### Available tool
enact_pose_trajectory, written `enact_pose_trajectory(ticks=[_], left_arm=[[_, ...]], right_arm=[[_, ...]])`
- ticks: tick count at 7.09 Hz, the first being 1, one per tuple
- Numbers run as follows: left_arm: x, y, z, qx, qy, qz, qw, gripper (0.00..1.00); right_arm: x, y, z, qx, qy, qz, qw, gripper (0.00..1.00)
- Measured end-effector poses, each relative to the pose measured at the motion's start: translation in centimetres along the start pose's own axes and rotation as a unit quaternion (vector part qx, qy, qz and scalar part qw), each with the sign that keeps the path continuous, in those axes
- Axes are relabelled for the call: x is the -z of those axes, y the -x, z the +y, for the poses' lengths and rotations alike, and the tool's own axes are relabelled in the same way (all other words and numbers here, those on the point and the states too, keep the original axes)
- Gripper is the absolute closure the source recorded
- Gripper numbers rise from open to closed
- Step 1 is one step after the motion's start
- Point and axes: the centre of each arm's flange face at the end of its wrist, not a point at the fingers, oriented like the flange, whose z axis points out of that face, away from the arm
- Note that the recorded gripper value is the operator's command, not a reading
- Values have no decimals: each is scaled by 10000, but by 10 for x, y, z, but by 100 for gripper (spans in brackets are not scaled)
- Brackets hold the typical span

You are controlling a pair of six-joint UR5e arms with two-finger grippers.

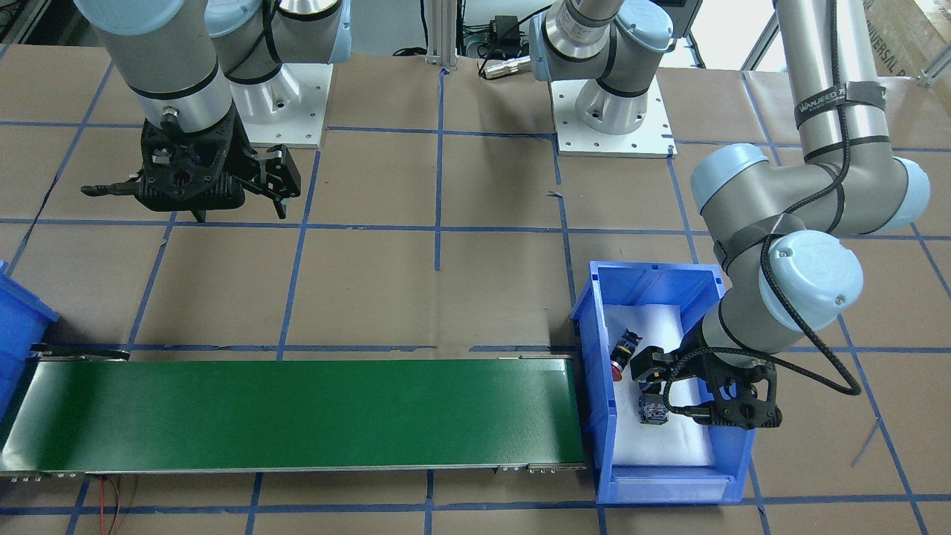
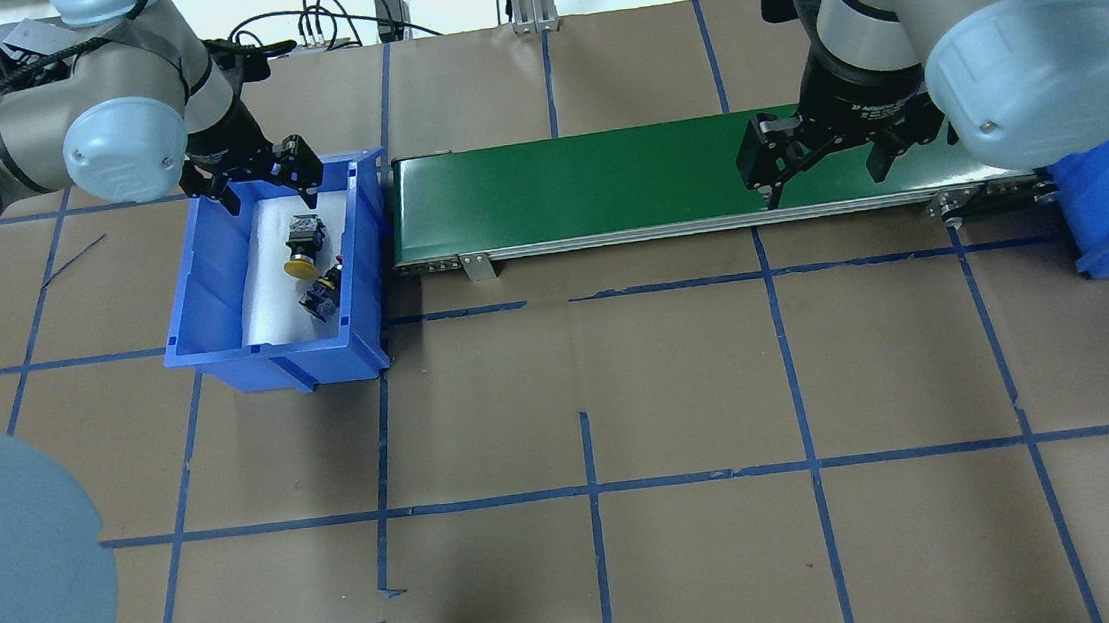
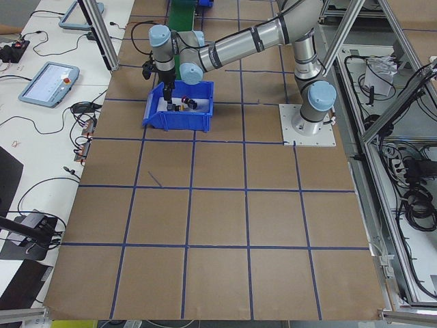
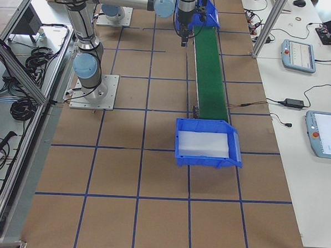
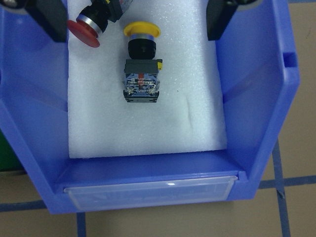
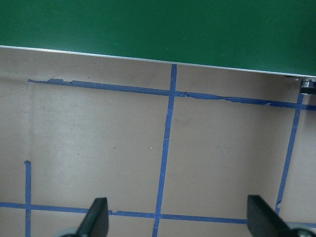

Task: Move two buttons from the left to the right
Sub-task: 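Lower the left gripper and grasp the yellow-capped button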

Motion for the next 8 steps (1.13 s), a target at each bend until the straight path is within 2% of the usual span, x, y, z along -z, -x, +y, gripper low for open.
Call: enact_pose_trajectory(ticks=[3, 5, 7, 8], left_arm=[[-26, 3, 13, 35, 245, -32, 9997, 2], [-38, 5, 16, 87, 180, -154, 9997, 3], [-49, 5, 13, 131, 144, -146, 9997, 3], [-57, 4, 12, 143, 130, -109, 9998, 14]], right_arm=[[0, -1, 0, -5, 3, 1, 10000, 0], [0, 0, 0, -5, 4, 1, 10000, 0], [0, -1, 0, -6, 4, 1, 10000, 0], [0, -1, 0, -6, 4, 1, 10000, 0]])
